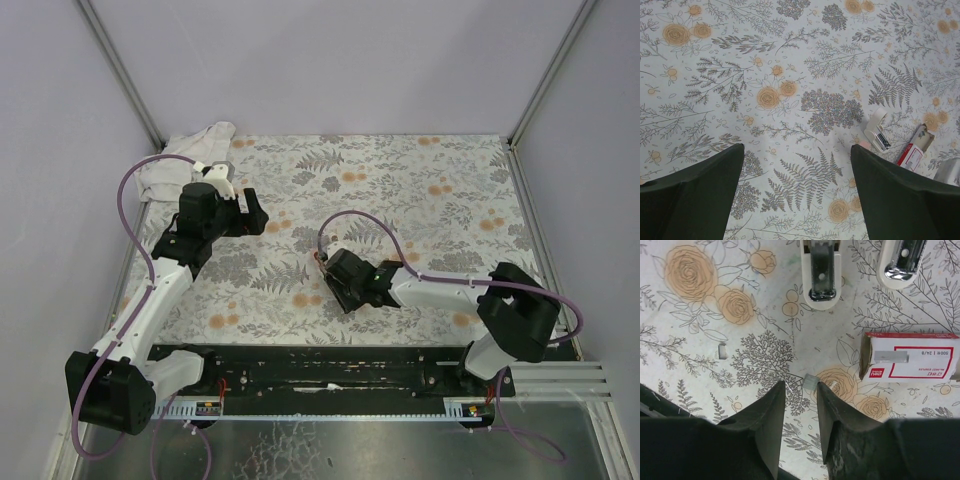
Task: Load the staples into the stapler
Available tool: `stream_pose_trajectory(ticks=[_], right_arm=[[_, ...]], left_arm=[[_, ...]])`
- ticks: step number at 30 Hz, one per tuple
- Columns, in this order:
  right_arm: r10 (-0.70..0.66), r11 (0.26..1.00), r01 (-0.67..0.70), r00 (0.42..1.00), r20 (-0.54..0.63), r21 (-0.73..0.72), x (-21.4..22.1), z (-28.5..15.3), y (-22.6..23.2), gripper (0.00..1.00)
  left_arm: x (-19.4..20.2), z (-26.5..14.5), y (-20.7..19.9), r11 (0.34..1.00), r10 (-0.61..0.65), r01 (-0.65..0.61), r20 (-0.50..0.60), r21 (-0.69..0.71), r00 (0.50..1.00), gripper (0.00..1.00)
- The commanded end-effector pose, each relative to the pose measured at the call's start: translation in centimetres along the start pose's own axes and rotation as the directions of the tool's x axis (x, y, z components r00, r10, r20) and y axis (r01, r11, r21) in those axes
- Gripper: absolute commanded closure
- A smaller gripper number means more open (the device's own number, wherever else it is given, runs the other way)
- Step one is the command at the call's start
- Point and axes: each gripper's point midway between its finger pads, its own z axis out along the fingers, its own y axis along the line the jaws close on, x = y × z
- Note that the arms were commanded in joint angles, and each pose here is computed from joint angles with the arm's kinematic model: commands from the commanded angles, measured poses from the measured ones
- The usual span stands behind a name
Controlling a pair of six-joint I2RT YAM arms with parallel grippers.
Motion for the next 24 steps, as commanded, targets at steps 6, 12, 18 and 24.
stream_pose_trajectory(ticks=[6, 12, 18, 24], right_arm=[[0.135, 0.981, -0.134, 0.991, 0.000, 0.139, -0.3, 0.2, -1.1, 0.60], [0.150, 0.982, -0.148, 0.989, -0.008, 0.119, -0.4, 0.7, -0.3, 0.62], [0.158, 0.981, -0.156, 0.987, -0.002, 0.119, -0.8, 0.9, 0.1, 0.61], [0.161, 0.975, -0.155, 0.987, -0.026, 0.159, -0.1, 1.5, -0.2, 0.64]], left_arm=[[-1.2, -0.4, 0.0, 1.000, 0.003, -0.003, 0.046, 0.008, 0.999, 0.14], [-1.1, -0.4, 0.0, 1.000, 0.003, -0.003, 0.047, 0.008, 0.999, 0.14], [-1.2, -0.5, -0.1, 1.000, 0.004, -0.004, 0.050, 0.010, 0.999, 0.14], [-1.2, -0.5, 0.0, 1.000, 0.003, -0.004, 0.051, 0.009, 0.999, 0.14]])
